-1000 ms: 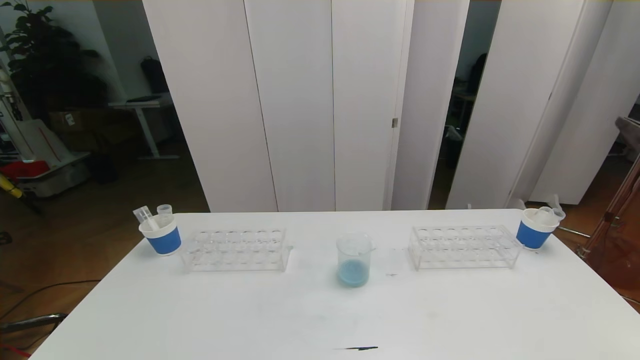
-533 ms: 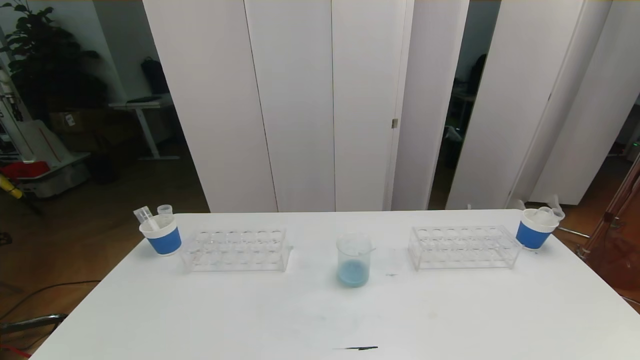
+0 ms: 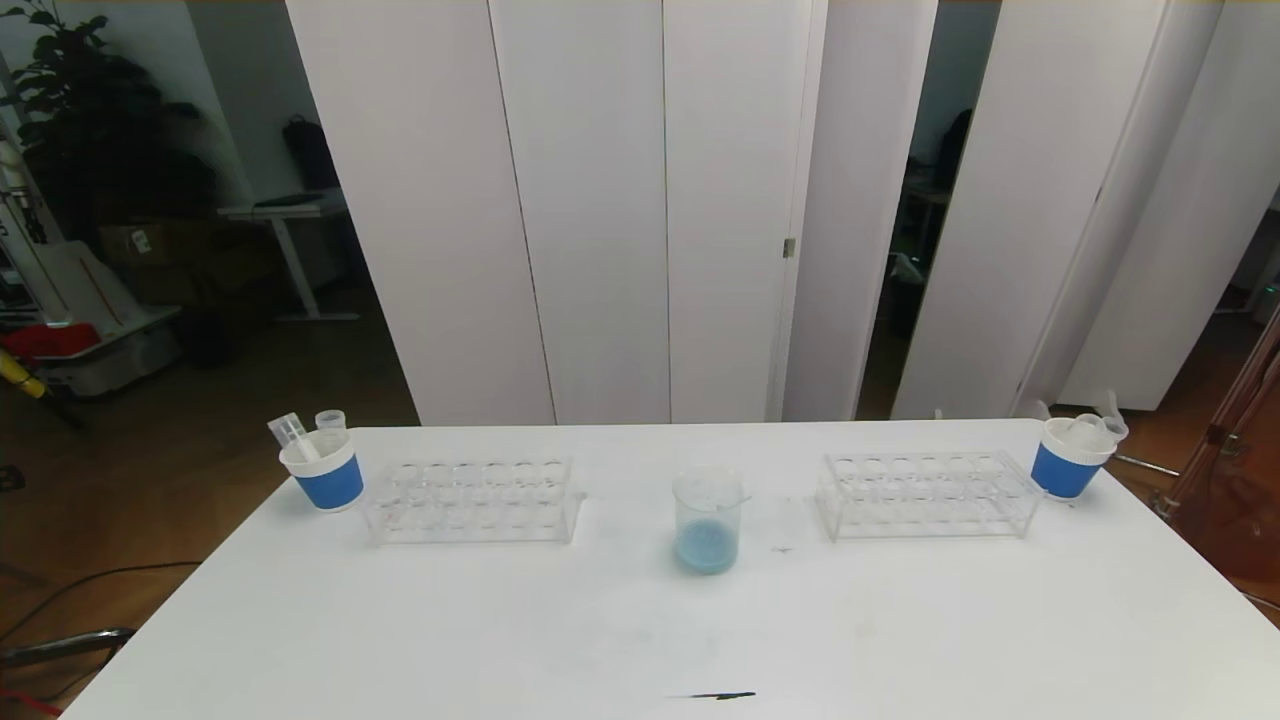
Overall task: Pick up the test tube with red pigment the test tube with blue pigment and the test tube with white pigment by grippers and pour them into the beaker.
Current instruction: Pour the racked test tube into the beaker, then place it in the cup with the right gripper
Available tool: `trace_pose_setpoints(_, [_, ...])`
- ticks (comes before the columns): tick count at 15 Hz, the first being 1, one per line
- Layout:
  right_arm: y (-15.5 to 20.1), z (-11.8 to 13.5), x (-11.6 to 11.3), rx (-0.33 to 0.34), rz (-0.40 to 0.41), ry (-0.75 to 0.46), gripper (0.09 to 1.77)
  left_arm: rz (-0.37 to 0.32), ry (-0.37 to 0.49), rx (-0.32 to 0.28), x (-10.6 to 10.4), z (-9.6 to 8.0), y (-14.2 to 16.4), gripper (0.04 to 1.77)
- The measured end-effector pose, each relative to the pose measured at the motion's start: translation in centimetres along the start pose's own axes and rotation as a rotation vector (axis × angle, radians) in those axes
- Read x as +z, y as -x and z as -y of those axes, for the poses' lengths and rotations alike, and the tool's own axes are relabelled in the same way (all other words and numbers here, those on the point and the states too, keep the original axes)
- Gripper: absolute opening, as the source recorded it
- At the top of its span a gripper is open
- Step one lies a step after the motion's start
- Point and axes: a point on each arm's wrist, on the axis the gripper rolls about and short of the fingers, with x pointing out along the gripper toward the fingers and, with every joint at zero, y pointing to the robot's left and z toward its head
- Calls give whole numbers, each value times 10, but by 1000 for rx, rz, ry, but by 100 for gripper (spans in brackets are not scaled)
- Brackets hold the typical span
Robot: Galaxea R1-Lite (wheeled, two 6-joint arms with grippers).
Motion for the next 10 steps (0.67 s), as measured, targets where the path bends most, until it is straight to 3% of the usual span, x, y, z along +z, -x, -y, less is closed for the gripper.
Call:
trace_pose_setpoints(6, [14,3,-62,-34,-39,-5,175,0,0,0,0,0,0,175])
trace_pose_setpoints(10, [20,3,-79,-48,-42,-2,175,0,0,0,0,0,0,175])
